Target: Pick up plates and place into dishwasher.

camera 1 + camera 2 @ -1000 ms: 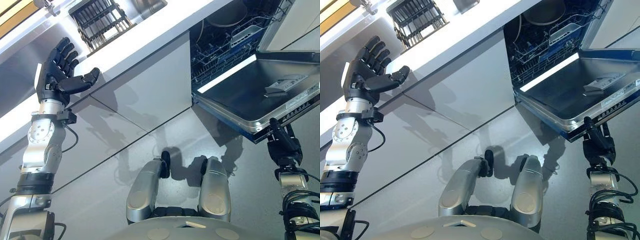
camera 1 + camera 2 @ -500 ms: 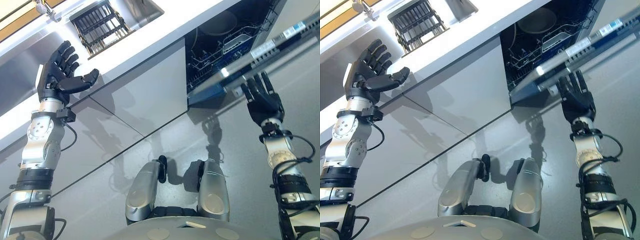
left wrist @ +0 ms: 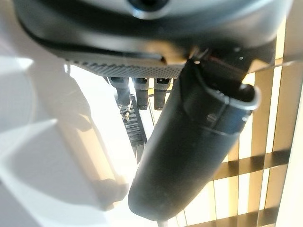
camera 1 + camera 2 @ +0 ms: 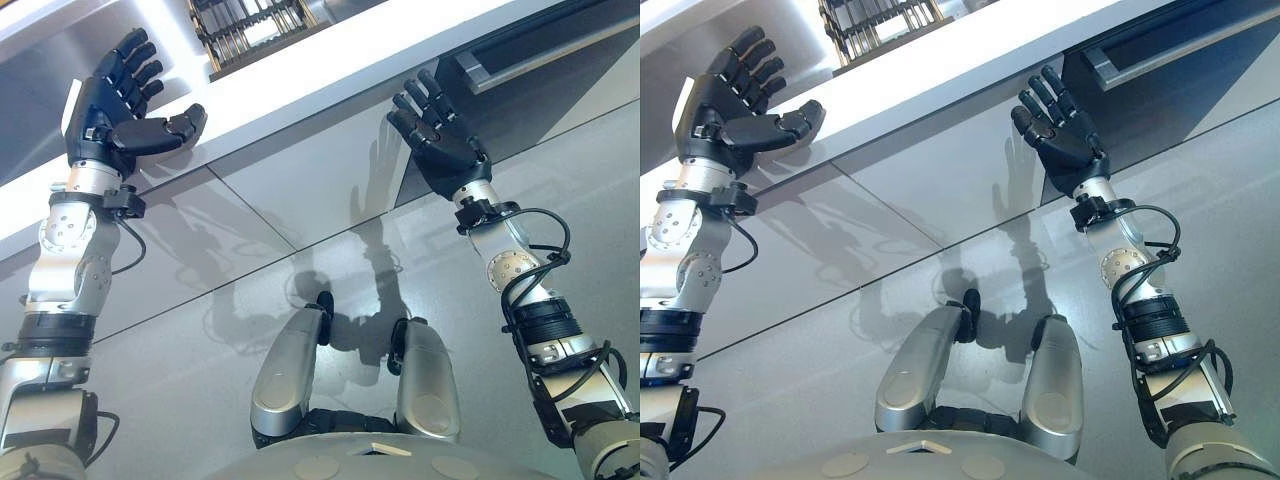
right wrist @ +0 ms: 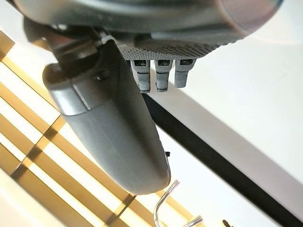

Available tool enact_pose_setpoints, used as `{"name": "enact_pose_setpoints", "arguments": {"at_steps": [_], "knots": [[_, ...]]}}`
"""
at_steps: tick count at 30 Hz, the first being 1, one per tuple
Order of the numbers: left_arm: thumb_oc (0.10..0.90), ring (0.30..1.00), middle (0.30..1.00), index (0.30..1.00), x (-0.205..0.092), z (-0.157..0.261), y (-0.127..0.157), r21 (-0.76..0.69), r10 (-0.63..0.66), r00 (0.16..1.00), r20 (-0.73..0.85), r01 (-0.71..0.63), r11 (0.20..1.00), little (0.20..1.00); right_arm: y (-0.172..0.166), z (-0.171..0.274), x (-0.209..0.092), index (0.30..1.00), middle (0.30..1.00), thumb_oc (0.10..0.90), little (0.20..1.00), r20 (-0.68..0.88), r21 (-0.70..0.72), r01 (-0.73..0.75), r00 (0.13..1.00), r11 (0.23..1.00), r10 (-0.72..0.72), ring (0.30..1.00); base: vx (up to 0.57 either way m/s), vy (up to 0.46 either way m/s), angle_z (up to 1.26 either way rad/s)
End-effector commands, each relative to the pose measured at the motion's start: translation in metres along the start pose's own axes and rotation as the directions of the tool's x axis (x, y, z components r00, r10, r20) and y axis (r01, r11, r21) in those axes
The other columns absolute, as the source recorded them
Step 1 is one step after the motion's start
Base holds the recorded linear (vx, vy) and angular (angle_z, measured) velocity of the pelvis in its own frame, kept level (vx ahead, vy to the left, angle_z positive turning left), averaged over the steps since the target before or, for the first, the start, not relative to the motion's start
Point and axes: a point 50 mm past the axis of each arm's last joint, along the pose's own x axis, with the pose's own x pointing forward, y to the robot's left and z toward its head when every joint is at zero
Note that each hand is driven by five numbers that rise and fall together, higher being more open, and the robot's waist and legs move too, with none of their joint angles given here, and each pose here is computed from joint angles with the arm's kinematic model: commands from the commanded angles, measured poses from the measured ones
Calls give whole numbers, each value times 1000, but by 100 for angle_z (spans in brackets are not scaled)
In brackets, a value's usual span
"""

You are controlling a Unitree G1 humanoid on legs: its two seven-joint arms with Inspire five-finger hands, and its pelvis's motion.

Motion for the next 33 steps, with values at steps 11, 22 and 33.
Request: {"name": "enact_pose_setpoints", "arguments": {"at_steps": [11, 22, 33], "knots": [[800, 900, 900, 900, -25, -7, 20, 37, 62, 997, -36, -61, 997, 900, -5, 21, -30, 900, 900, 800, 900, 237, -142, 105, 969, 984, -70, 900, -8, -45, -1], [800, 900, 900, 900, -63, -22, -4, -11, 53, 999, 11, -53, 999, 900, -87, -103, -174, 900, 900, 800, 900, -258, -397, 414, 806, 819, -533, 900, -61, -86, 1], [800, 900, 900, 900, -42, -26, -31, -104, 58, 998, 31, -55, 993, 900, -115, -159, -255, 900, 900, 800, 900, -587, -699, 177, 410, 693, -698, 900, -113, -18, 3]]}}
